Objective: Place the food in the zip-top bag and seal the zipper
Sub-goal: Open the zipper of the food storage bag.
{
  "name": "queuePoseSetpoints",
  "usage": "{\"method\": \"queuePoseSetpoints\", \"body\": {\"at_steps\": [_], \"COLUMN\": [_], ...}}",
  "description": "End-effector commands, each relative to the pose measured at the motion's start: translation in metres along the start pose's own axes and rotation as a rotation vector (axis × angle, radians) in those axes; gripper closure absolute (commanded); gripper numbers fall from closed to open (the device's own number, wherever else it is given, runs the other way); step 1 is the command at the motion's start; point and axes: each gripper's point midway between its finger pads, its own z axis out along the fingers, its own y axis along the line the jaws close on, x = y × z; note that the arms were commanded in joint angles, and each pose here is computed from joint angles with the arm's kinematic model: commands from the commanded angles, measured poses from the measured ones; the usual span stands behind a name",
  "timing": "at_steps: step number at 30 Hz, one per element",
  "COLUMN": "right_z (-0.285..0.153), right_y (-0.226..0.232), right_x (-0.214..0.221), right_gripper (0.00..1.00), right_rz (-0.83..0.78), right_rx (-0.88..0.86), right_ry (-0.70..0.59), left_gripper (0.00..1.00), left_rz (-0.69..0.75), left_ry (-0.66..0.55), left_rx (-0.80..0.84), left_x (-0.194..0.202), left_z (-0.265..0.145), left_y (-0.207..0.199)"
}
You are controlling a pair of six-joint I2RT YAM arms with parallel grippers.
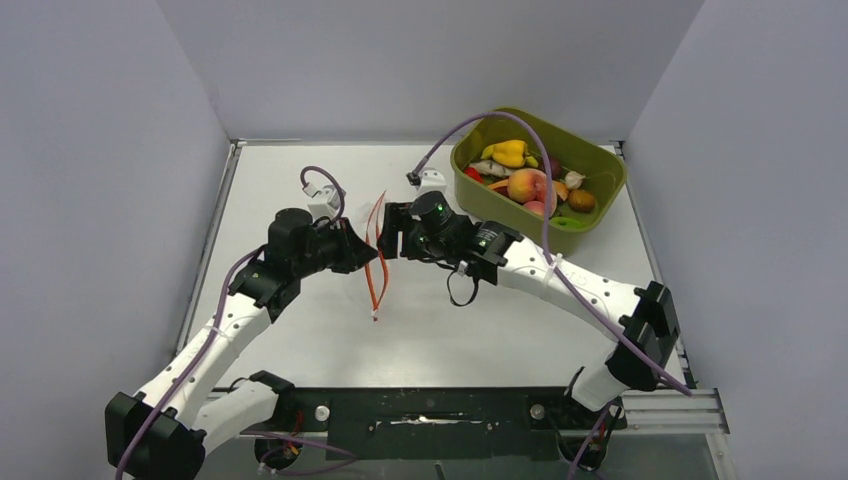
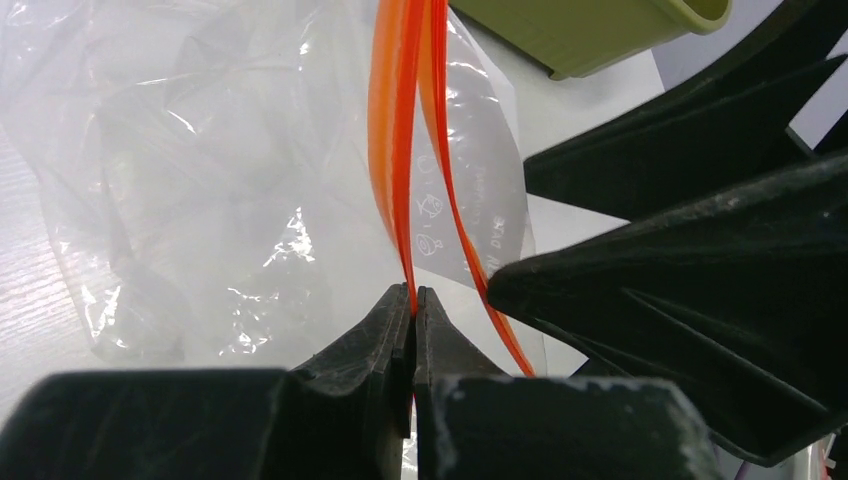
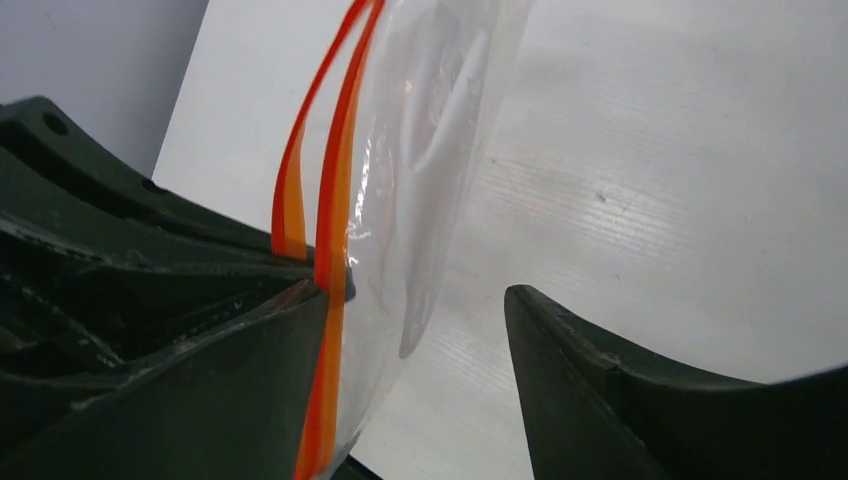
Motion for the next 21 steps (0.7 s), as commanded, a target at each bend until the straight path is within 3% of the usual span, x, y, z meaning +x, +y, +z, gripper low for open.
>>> {"method": "queuePoseSetpoints", "body": {"at_steps": [1,9,18,21], "right_z": [0.010,0.014,0.001,-0.011], "right_y": [-0.005,0.001,0.034,0.027], "right_x": [-0.026,-0.035,-0.014,0.001], "right_gripper": [0.33,0.27,0.28,0.20], "right_rz": [-0.085,-0.146,-0.054,-0.035], "right_rx": [0.090,0.138,-0.055,-0.025], "right_ry": [-0.065,-0.088,-0.027,0.001], "left_gripper": [1.00,1.00,1.00,1.00], "left_rz": [0.023,0.009,-0.018,-0.065], "left_ry": [-0.064,-0.045,-0.048,-0.065], "left_rx": [0.067,0.042,-0.026,-0.045], "left_x": [-0.028,-0.022,-0.011,-0.013], "left_z": [-0.005,-0.008,-0.009,-0.008], "left_y": [-0.025,-0.020,-0.003,0.000]}}
